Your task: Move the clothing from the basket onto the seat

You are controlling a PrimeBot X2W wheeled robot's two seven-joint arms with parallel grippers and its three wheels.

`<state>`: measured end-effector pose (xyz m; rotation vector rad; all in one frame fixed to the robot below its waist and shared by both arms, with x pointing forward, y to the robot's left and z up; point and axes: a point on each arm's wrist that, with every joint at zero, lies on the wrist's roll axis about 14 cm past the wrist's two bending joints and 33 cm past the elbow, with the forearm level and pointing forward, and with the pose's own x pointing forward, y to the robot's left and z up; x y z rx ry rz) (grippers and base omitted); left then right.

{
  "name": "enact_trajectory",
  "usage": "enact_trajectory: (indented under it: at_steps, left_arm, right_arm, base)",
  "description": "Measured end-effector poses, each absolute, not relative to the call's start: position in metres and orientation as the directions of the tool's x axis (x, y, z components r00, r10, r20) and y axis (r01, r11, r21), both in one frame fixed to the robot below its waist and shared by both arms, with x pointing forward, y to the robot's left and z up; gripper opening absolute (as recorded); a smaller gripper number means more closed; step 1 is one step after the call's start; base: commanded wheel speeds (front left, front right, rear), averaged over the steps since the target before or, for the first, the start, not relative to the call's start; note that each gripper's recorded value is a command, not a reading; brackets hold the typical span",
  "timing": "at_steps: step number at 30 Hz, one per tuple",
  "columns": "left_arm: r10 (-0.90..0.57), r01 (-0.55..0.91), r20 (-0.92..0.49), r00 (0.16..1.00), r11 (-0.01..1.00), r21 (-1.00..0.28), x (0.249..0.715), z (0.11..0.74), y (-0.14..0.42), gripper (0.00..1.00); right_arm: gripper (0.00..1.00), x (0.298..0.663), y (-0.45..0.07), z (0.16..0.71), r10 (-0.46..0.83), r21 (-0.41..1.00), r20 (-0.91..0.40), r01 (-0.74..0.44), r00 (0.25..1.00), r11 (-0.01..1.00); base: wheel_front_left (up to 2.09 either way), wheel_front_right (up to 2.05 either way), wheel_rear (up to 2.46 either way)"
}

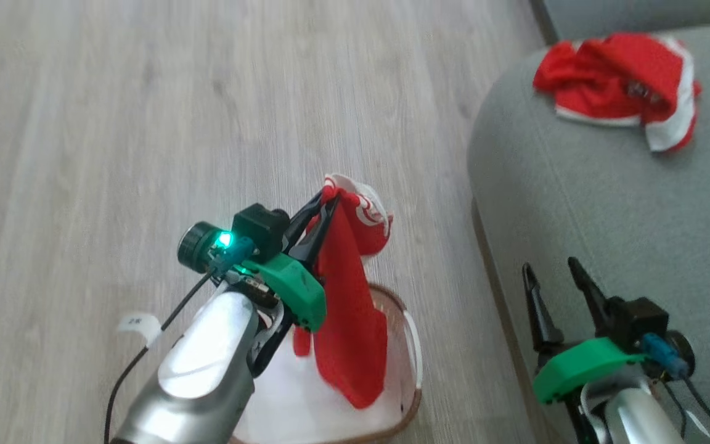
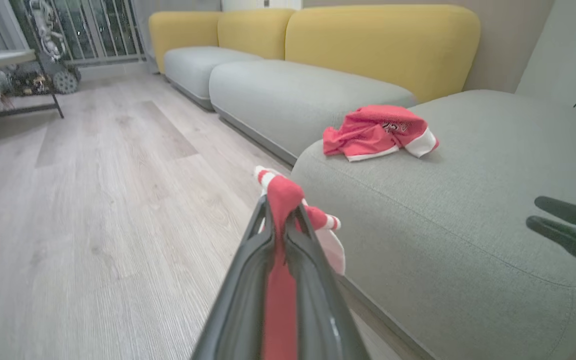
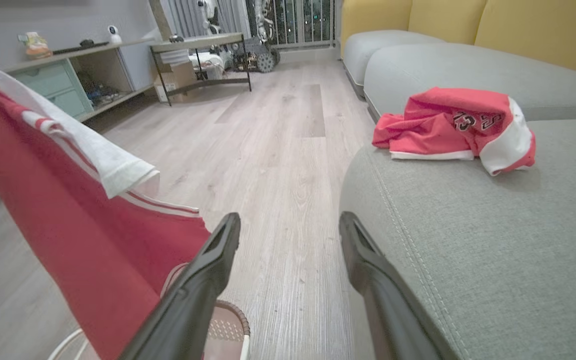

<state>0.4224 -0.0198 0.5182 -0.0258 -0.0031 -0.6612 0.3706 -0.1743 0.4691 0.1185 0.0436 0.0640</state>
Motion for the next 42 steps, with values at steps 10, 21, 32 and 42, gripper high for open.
enact_trajectory:
  at_steps: [10,21,32,42]
  left_arm:
    - [-0.614,0.607,0.154,0.774,0.789,0.093,0.415,0.606,-0.021,0.00]
    - [-0.570,0.570,0.296,0.766,0.816,0.095,0.409,0.670,-0.014,0.00]
    - [-0.567,0.574,0.341,0.749,0.814,0.092,0.400,0.695,-0.023,0.00]
    - [-0.574,0.575,0.342,0.744,0.811,0.108,0.396,0.701,-0.030,0.00]
  right_arm:
    - [1.00,0.354,-0.155,0.505,0.124,0.113,0.071,-0.131,0.990,0.985]
    - [1.00,0.352,-0.109,0.518,0.264,0.076,0.103,-0.272,0.959,0.959]
    - [1.00,0.365,-0.032,0.557,0.494,-0.006,0.168,-0.501,0.853,0.866]
    - [1.00,0.368,0.007,0.547,0.605,-0.019,0.099,-0.606,0.790,0.795]
  base:
    - [0.00,0.00,0.00]
    - [0.00,0.00,0.00]
    - [0.00,0.00,0.00]
    - [0.00,0.00,0.00]
